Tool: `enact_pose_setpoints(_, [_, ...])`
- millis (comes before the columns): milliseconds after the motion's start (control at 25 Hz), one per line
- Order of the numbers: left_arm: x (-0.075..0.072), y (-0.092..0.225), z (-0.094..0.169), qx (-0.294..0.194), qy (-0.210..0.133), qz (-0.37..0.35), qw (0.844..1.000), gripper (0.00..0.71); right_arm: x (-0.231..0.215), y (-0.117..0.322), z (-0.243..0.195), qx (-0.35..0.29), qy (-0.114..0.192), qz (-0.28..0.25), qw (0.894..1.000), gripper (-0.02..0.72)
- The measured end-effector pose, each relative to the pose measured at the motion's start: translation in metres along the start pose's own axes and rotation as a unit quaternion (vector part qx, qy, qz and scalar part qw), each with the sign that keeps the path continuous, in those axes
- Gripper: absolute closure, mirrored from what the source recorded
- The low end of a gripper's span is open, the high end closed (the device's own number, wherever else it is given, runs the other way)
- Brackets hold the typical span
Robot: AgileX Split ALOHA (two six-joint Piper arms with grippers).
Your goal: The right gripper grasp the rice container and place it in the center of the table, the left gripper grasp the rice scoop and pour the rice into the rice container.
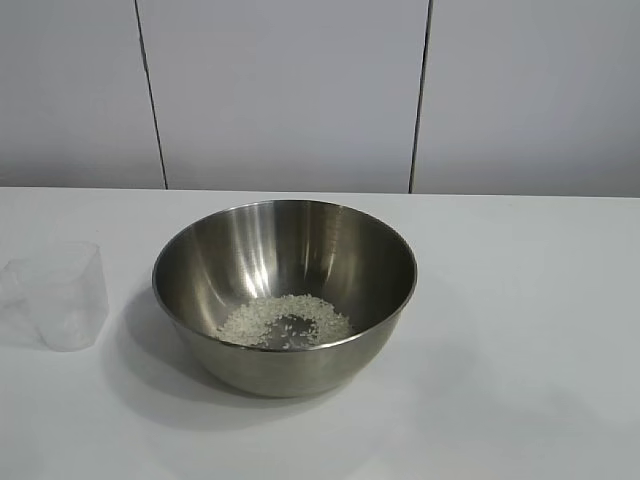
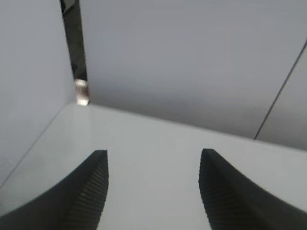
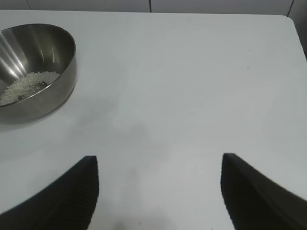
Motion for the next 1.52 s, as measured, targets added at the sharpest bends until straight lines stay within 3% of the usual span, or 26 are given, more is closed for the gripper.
enact_pose_setpoints(80, [-0.010, -0.030, 0.027, -0.025, 0.005, -0.013, 1.000, 0.324, 0.000, 0.000, 0.000, 0.000, 0.000, 0.000, 1.000, 0.209])
enact_pose_setpoints(200, [-0.014, -0.066, 0.068, -0.069, -0.022, -0.020, 0.997, 0.338, 0.000, 0.000, 0.000, 0.000, 0.000, 0.000, 1.000, 0.209])
enact_pose_setpoints(400, [-0.027, -0.082, 0.118, -0.132, -0.042, 0.048, 0.989, 0.341, 0.000, 0.000, 0.000, 0.000, 0.000, 0.000, 1.000, 0.209])
enact_pose_setpoints(720, [-0.070, -0.087, 0.166, -0.172, 0.014, 0.083, 0.981, 0.341, 0.000, 0.000, 0.000, 0.000, 0.000, 0.000, 1.000, 0.209])
enact_pose_setpoints(920, [-0.088, -0.053, 0.177, -0.076, 0.039, 0.021, 0.996, 0.341, 0.000, 0.000, 0.000, 0.000, 0.000, 0.000, 1.000, 0.209])
enact_pose_setpoints(1040, [-0.102, -0.028, 0.190, -0.002, 0.086, -0.058, 0.995, 0.341, 0.000, 0.000, 0.000, 0.000, 0.000, 0.000, 1.000, 0.209])
enact_pose_setpoints(1280, [-0.103, 0.015, 0.225, 0.167, 0.148, -0.153, 0.963, 0.341, 0.000, 0.000, 0.000, 0.000, 0.000, 0.000, 1.000, 0.209])
enact_pose_setpoints(1400, [-0.106, 0.028, 0.245, 0.221, 0.185, -0.168, 0.943, 0.341, 0.000, 0.000, 0.000, 0.000, 0.000, 0.000, 1.000, 0.209])
enact_pose_setpoints(1520, [-0.105, 0.038, 0.264, 0.244, 0.208, -0.169, 0.932, 0.341, 0.000, 0.000, 0.000, 0.000, 0.000, 0.000, 1.000, 0.209])
Point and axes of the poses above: a point on each arm's last joint axis where the gripper is mounted, z pointing back along that axis away from the gripper, x along the wrist's bending axis when the last joint is at zero, y = z × x, the point moved 8 cm from there along -z, pointing out along that axis toward the gripper, and after that the axes turned 8 degrees about -z, right-handed, at the moved point
